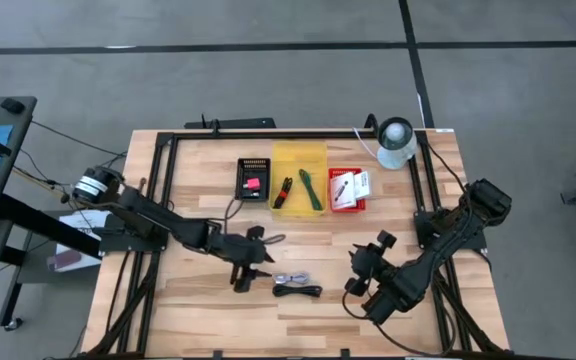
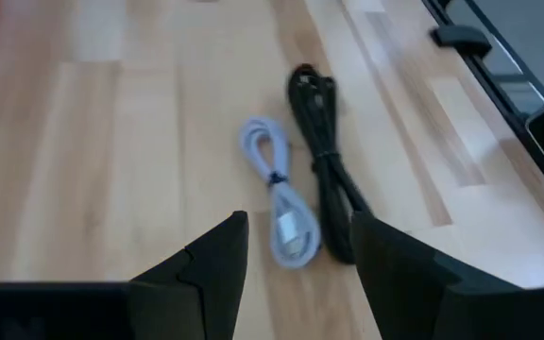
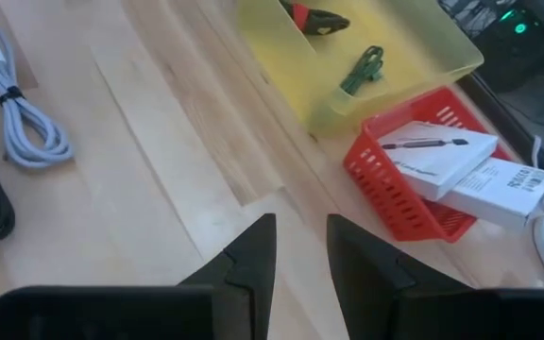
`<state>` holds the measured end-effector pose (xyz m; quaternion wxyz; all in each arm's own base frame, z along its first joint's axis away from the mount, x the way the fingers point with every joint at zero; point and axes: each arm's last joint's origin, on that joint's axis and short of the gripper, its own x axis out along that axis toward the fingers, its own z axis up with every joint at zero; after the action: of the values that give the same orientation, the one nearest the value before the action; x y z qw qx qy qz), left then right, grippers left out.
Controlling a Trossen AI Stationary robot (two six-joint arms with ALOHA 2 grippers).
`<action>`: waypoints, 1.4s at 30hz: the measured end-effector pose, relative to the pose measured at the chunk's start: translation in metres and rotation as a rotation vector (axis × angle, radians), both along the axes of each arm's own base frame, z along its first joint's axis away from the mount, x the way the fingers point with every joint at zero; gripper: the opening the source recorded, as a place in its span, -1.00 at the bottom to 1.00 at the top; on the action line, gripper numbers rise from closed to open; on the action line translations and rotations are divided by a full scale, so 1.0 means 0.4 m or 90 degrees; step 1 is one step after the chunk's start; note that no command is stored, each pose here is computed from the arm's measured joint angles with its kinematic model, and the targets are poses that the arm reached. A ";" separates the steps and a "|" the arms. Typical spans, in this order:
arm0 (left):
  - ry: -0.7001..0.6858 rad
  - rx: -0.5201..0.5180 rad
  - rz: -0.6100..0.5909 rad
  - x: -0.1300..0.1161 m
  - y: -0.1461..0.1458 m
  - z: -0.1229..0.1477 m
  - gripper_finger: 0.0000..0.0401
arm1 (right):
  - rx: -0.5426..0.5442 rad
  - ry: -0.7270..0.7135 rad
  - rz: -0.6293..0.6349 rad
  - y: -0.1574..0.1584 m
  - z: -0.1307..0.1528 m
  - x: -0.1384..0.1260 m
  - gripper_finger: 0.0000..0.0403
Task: Pick and place items into bin
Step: Put the white USB cable into the yellow bin
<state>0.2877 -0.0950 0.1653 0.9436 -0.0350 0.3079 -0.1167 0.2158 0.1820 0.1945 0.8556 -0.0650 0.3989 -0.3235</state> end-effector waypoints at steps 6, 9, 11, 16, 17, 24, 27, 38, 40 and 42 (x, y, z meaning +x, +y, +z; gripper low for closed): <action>0.030 0.028 -0.031 0.040 -0.022 -0.013 -0.10 | 0.006 -0.005 0.000 0.002 0.000 0.002 -0.54; 0.037 0.037 -0.033 0.049 -0.024 -0.011 -0.10 | 0.011 -0.007 0.000 0.003 -0.001 0.003 -0.54; 0.040 0.040 -0.034 0.048 -0.023 -0.012 -0.10 | 0.015 -0.010 0.001 0.005 -0.001 0.003 -0.54; 0.048 0.041 -0.032 0.049 -0.024 -0.018 -0.10 | 0.017 -0.010 0.010 0.010 -0.001 0.003 -0.54; 0.051 0.039 -0.031 0.052 -0.025 -0.023 -0.10 | 0.017 -0.009 0.010 0.010 -0.001 0.003 -0.54; 0.084 0.046 -0.046 0.095 -0.051 -0.049 -0.10 | 0.025 0.005 0.013 0.011 -0.003 0.002 -0.54; 0.103 0.055 -0.055 0.110 -0.057 -0.047 -0.10 | 0.027 0.004 0.014 0.013 -0.003 0.002 -0.54; 0.140 0.063 -0.033 0.124 -0.028 -0.047 -0.10 | 0.039 0.002 0.030 0.029 -0.004 -0.008 -0.54; 0.139 0.063 -0.032 0.125 -0.027 -0.047 -0.10 | 0.043 0.006 0.029 0.029 -0.004 -0.008 -0.54; 0.139 0.063 -0.033 0.124 -0.029 -0.047 -0.10 | 0.045 0.008 0.028 0.029 -0.004 -0.008 -0.54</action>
<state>0.3374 -0.1065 0.1464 0.9018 0.0070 0.4147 -0.1212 0.2126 0.1934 0.1927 0.8618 -0.0459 0.4139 -0.2898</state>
